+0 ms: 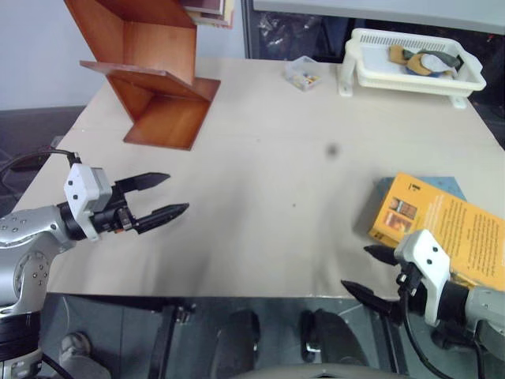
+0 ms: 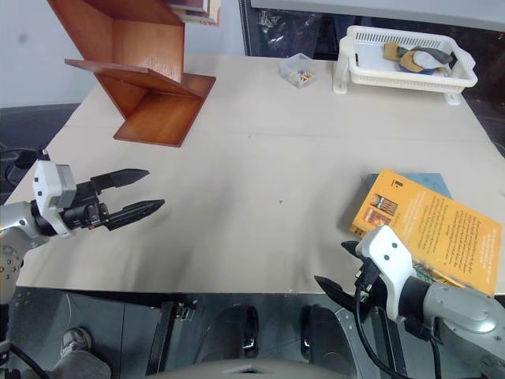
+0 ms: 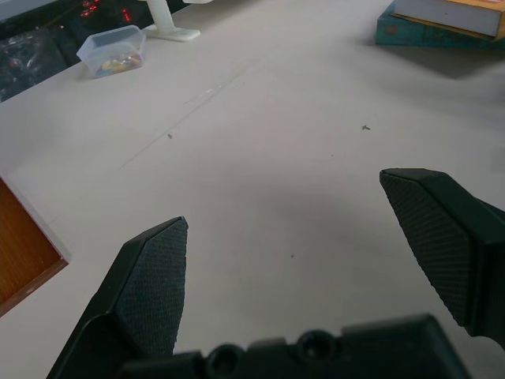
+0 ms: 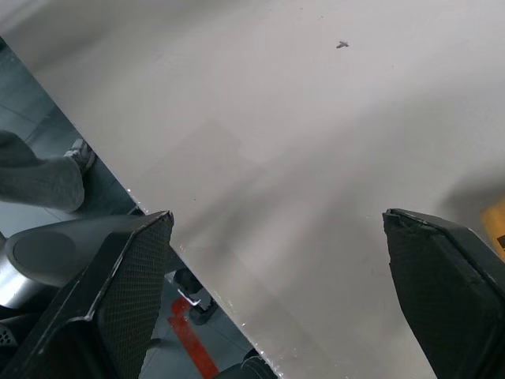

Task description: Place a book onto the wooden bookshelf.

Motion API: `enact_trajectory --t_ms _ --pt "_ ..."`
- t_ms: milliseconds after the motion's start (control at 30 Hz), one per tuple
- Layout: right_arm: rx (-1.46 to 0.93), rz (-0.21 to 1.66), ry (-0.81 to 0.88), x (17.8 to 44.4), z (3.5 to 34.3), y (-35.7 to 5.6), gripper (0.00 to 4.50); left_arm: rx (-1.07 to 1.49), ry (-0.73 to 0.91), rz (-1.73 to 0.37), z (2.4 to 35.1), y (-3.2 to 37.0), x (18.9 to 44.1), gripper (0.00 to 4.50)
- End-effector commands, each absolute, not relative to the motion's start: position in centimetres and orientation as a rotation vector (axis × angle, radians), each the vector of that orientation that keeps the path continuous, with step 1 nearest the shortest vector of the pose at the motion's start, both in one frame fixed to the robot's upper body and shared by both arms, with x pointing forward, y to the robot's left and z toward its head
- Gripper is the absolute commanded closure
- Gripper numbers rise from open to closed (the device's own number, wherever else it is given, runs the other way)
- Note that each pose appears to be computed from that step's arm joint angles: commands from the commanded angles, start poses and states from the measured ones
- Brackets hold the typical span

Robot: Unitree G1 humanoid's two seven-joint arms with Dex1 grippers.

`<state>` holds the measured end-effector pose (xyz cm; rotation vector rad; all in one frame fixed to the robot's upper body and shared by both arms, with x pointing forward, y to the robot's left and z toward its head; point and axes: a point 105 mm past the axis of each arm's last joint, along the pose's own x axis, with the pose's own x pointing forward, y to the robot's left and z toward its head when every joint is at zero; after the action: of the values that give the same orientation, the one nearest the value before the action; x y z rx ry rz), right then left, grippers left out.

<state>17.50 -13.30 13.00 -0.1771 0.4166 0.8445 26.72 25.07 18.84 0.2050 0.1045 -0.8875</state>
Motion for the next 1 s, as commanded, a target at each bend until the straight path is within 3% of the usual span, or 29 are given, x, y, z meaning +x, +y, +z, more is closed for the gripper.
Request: enact_trajectory --t_ms 33,367,533,667,767,833,967,1000 --pt "-0.185 0.863 0.394 17.4 13.6 -13.0 0.14 0.219 0.071 -0.925 19.7 24.2 26.8 0.0" --pt "-0.166 0.85 0.335 18.0 14.5 -12.6 0.14 0.218 0.035 -1.073 20.1 21.4 26.7 0.0" --pt "-0.11 0.815 0.252 18.8 16.0 -12.6 0.14 0.132 0.045 -1.331 20.8 18.4 24.8 0.0" --pt "-0.085 0.748 0.192 19.5 17.1 -13.5 0.14 0.18 0.01 -1.398 20.8 16.3 24.8 0.0" --pt "-0.109 0.623 0.166 20.4 17.9 -15.8 0.14 0.198 -0.061 -1.43 21.0 13.7 25.2 0.0" --pt "-0.185 0.442 0.187 21.0 17.8 -19.4 0.14 0.194 -0.094 -1.462 21.1 12.1 25.5 0.0" --pt "-0.234 0.318 0.236 19.6 17.8 -23.2 0.14 0.212 -0.103 -1.518 20.5 10.9 25.8 0.0" --pt "-0.233 0.291 0.244 19.2 17.8 -24.0 0.51 0.211 -0.102 -1.532 20.4 10.8 25.8 0.0"
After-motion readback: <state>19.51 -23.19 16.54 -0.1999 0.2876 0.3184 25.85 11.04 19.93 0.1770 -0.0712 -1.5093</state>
